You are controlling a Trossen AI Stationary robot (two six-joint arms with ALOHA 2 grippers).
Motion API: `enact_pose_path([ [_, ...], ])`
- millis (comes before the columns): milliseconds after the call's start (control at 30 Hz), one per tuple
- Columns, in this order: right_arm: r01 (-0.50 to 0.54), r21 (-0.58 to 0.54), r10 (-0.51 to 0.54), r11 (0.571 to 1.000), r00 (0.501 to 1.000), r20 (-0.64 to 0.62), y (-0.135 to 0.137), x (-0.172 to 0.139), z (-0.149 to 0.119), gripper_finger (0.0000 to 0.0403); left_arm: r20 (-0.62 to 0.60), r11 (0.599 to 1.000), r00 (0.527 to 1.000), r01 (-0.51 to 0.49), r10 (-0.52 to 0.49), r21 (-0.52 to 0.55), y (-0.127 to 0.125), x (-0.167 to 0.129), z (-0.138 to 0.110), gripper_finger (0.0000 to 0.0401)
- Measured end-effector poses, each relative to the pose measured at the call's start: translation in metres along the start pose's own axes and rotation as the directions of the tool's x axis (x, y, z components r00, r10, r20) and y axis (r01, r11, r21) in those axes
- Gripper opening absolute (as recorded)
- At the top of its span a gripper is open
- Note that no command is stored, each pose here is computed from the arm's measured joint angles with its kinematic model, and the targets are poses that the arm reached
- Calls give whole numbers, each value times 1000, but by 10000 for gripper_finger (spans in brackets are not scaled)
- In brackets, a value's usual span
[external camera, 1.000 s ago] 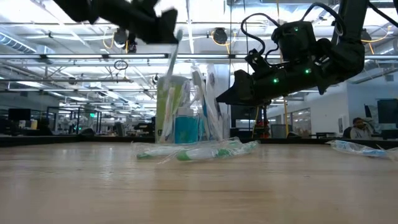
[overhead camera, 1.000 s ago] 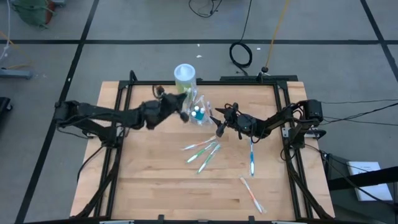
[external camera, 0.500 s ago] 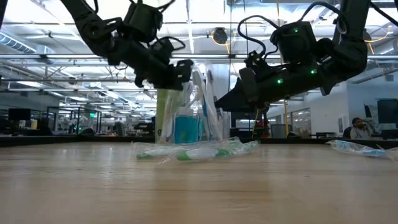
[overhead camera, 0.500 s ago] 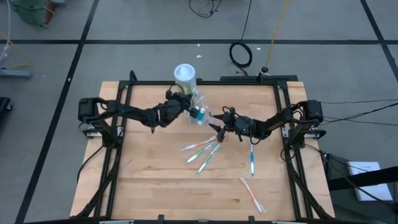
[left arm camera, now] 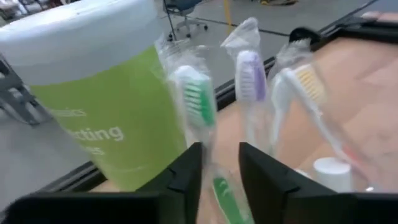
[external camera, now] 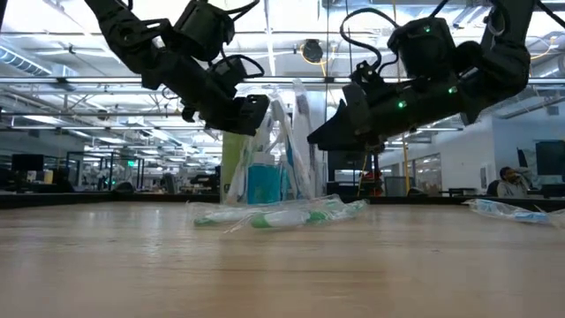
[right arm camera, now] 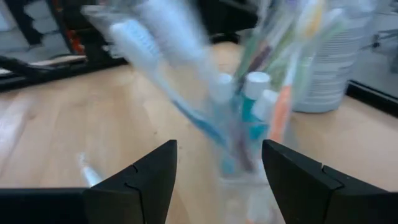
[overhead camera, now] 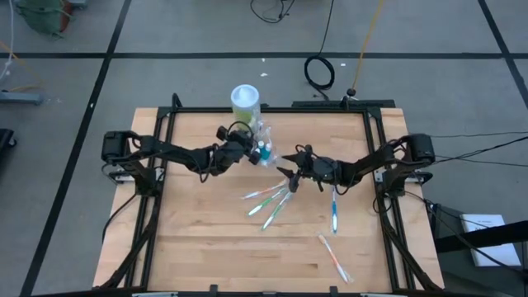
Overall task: Pick & Place toothbrushing station
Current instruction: Put the green toothbrush into the left of the transparent organizer, then put the green toothbrush into the right of the transparent organizer
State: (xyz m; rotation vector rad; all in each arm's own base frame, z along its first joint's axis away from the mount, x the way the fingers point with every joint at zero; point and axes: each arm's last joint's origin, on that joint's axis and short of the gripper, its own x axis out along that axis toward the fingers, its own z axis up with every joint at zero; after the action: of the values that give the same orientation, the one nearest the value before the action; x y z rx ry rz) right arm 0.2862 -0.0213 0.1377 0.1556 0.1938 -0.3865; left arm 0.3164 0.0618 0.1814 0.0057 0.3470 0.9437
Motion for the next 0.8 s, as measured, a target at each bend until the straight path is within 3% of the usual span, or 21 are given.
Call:
enact_pose_path([
  [267,104,36,-102,994,993,-51,-4,-19,21,224,45,976,990,-140,135,165,-4,-14,5,198],
  [367,106,115,-92,988,989,-115,-2,-28,22,224,70,978,991,-122,112,166,-6,-26,14,217],
  [467,64,214,-15,975,974,-225,1,-38,19,224,88,987,994,-80,68,141,-8,-41,22,226],
  [567,43,317,72,947,937,-341,3,-48,16,224,95,991,995,-45,34,124,-8,-55,28,226],
  [667,44,374,151,926,865,-478,5,-61,9,222,86,991,996,-20,9,133,-8,-66,29,219],
  [800,144,414,160,899,771,-616,9,-76,-2,213,89,992,995,23,-35,123,-13,-72,28,210],
])
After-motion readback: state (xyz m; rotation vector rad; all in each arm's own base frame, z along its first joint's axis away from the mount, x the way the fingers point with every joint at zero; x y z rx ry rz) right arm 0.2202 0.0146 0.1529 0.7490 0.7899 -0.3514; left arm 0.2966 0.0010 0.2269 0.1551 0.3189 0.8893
